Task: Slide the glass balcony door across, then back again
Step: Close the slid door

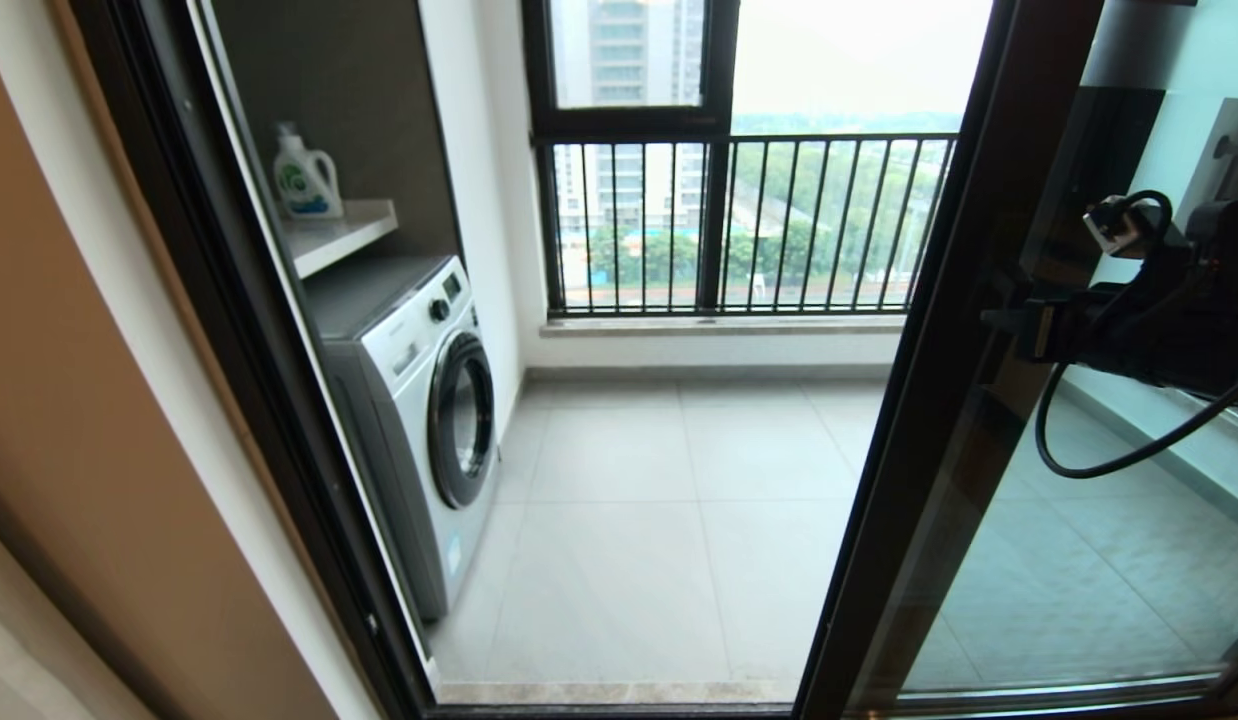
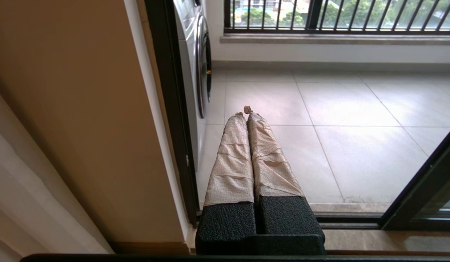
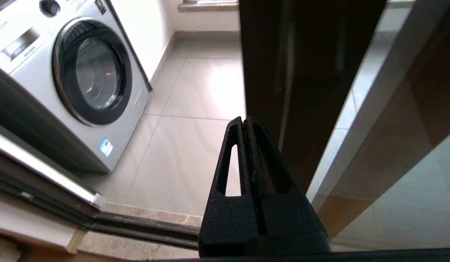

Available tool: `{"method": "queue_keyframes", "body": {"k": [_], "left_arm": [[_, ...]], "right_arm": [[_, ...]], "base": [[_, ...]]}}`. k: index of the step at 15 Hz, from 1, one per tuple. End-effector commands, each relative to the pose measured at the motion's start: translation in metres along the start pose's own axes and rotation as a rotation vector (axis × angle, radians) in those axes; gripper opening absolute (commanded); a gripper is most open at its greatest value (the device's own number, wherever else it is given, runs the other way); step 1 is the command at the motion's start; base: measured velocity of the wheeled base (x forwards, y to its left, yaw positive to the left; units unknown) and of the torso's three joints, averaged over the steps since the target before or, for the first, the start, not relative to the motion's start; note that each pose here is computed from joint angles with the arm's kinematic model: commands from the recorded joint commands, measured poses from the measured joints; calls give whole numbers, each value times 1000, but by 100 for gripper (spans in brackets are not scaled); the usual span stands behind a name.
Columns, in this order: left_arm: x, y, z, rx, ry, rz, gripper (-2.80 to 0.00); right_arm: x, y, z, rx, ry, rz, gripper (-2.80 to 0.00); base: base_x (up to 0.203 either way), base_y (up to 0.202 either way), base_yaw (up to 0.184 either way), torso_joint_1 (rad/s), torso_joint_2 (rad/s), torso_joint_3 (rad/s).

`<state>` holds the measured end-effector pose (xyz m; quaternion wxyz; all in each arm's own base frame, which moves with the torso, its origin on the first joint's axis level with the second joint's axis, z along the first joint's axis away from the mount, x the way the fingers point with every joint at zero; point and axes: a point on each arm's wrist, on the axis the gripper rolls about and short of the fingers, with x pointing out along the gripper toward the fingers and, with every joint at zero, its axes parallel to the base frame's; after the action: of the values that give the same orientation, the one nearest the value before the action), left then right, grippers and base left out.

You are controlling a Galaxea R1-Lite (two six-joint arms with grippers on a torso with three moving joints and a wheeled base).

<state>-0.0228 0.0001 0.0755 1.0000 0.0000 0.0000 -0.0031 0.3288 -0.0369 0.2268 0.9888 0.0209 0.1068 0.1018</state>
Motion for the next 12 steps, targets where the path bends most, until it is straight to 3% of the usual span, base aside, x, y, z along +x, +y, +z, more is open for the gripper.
{"method": "queue_keyframes", "body": {"k": [1,4,7,12], "left_arm": [[0,0,0,0,2,0,-280],[0,0,0,0,2,0,-280],[0,0,0,0,2,0,-280],[0,0,0,0,2,0,-280]], "right_arm": [[-15,5,11,-16,-48,1,-280],[-37,6,27,-32,-116,-22,-280],[-49,-11,39,-40,-161,-90,-280],[-19,-52,27,1,-113,-158,-280]], "base": [[0,0,0,0,0,0],[0,0,0,0,0,0],[0,0,0,0,0,0],[0,0,0,0,0,0]]}}
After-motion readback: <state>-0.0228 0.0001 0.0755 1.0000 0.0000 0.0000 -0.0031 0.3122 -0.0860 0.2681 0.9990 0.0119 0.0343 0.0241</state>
